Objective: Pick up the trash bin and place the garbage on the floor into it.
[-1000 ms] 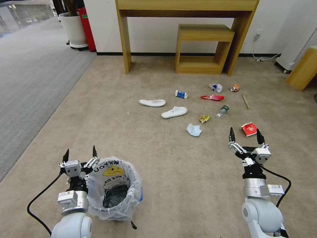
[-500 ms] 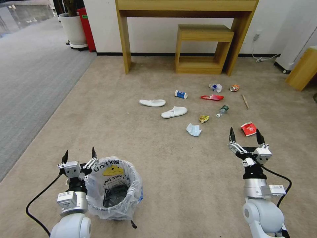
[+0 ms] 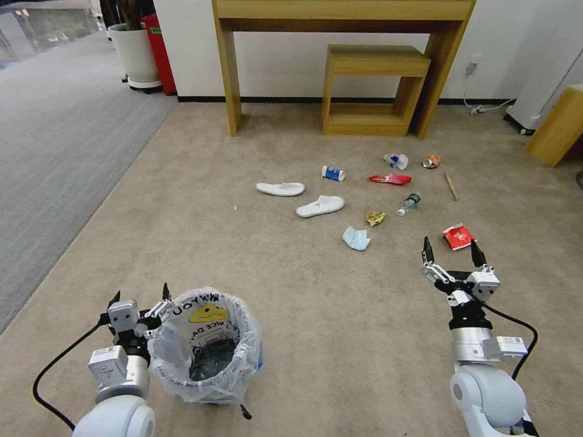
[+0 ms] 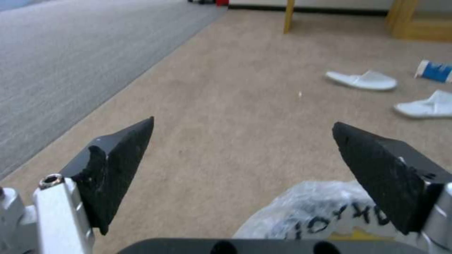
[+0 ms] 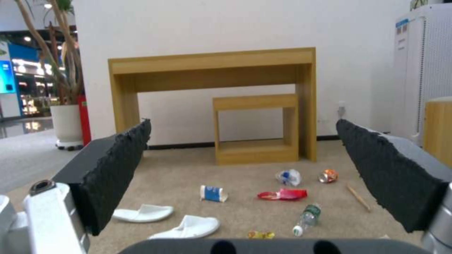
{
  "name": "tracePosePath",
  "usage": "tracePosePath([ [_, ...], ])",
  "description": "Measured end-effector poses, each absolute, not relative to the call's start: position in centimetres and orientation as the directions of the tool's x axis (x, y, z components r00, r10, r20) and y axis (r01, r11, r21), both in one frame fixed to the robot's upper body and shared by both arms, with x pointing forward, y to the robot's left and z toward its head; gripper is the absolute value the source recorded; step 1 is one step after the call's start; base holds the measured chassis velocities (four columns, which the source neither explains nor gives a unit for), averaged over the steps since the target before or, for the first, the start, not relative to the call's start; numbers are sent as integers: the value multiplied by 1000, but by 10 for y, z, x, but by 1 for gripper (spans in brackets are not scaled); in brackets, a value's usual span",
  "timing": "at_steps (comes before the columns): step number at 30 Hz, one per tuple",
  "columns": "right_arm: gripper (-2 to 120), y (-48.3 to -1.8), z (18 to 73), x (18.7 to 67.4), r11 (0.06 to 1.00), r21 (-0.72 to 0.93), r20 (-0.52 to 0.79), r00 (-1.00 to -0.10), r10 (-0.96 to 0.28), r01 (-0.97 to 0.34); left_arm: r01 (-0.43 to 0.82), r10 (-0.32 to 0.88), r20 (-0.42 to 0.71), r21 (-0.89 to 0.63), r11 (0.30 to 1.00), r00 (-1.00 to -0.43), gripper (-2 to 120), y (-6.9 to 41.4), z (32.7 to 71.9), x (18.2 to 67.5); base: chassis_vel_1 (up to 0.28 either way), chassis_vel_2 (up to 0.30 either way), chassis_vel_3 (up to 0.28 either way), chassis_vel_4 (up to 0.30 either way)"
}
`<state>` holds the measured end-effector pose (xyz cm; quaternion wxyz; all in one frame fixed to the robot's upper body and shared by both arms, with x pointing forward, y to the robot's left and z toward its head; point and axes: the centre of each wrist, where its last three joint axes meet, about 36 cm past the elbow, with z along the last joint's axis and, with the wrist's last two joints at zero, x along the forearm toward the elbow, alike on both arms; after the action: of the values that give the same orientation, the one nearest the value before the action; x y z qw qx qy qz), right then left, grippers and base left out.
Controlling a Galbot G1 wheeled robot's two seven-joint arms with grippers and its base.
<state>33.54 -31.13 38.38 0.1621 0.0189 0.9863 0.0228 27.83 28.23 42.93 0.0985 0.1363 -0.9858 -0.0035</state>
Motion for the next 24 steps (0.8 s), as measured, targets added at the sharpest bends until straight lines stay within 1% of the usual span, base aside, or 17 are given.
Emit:
tracePosePath([
  [4,100,-312,383,336,998,49,-315,-948,41,27,-265,-269,239,52,963,-933,100,288,438,272,0,0,0,0],
  [14,100,-315,388,332,999,44,-316,-948,42,29,-255,-269,293,86,963,-917,100,287,451,255,0,0,0,0],
  [24,100,-312,404,327,998,51,-307,-951,44,30,-229,-242,364,80,970,-900,100,278,464,236,0,0,0,0],
])
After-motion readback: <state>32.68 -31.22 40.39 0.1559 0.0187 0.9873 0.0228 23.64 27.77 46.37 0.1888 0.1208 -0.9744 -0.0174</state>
